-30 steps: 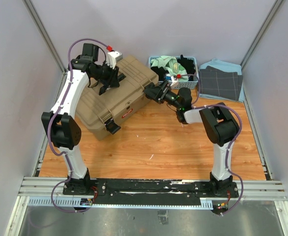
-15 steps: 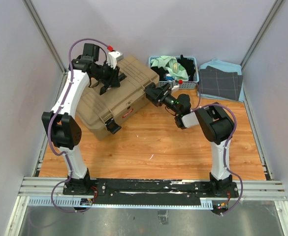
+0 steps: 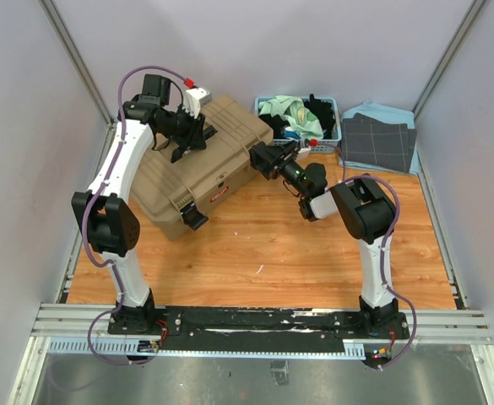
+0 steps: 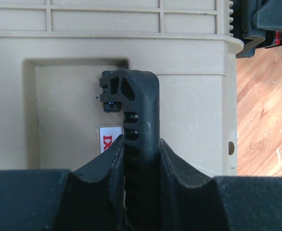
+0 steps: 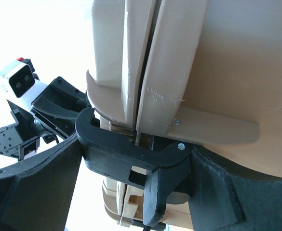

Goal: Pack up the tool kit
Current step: Close the toolbox at the center of the board.

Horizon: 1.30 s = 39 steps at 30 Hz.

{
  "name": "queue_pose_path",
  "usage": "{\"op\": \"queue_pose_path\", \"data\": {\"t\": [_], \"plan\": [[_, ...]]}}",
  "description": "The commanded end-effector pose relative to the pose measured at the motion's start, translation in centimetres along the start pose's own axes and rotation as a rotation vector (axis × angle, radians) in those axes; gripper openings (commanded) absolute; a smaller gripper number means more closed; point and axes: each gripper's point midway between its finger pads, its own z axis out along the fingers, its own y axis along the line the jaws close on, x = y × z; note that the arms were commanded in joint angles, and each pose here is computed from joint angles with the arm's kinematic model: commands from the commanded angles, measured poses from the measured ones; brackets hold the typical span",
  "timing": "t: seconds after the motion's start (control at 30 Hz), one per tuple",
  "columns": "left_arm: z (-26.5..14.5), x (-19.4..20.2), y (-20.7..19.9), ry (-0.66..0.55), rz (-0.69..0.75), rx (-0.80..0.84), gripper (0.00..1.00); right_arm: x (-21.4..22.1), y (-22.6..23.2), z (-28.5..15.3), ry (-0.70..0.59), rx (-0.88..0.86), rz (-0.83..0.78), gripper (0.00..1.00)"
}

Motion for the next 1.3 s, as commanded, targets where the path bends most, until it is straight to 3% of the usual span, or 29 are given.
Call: {"op": "queue_pose_path", "data": {"t": [0.0,0.1,0.37,0.67,0.97,1.27], "plan": [[2.6,4.8,-3.1,0.168,-0.041,0.154,0.0,-4.2,0.7,-0.2,-0.158,-0.015,-0.018,0.72],[2.6,4.9,-3.2,0.168,-0.043,0.155,0.0,-4.0,0.8,-0.3,-0.146,-0.008,-0.024,0.67],[2.6,4.8,-3.2,0.167,-0.043,0.154,0.0,-3.3,2.3,0.4,-0.09,-0.018,-0.07,0.69],[2.6,4.9,-3.0,0.174,-0.044,0.143,0.0,-2.4,1.3,0.4,0.014,0.213,-0.204,0.72],[2.6,4.8,-2.8,0.172,-0.042,0.137,0.0,-2.2,-0.4,-0.6,0.003,0.324,-0.132,0.8],[2.7,4.6,-2.4,0.175,-0.043,0.121,0.0,-0.9,-3.3,-2.3,0.054,0.467,-0.08,0.82]]}}
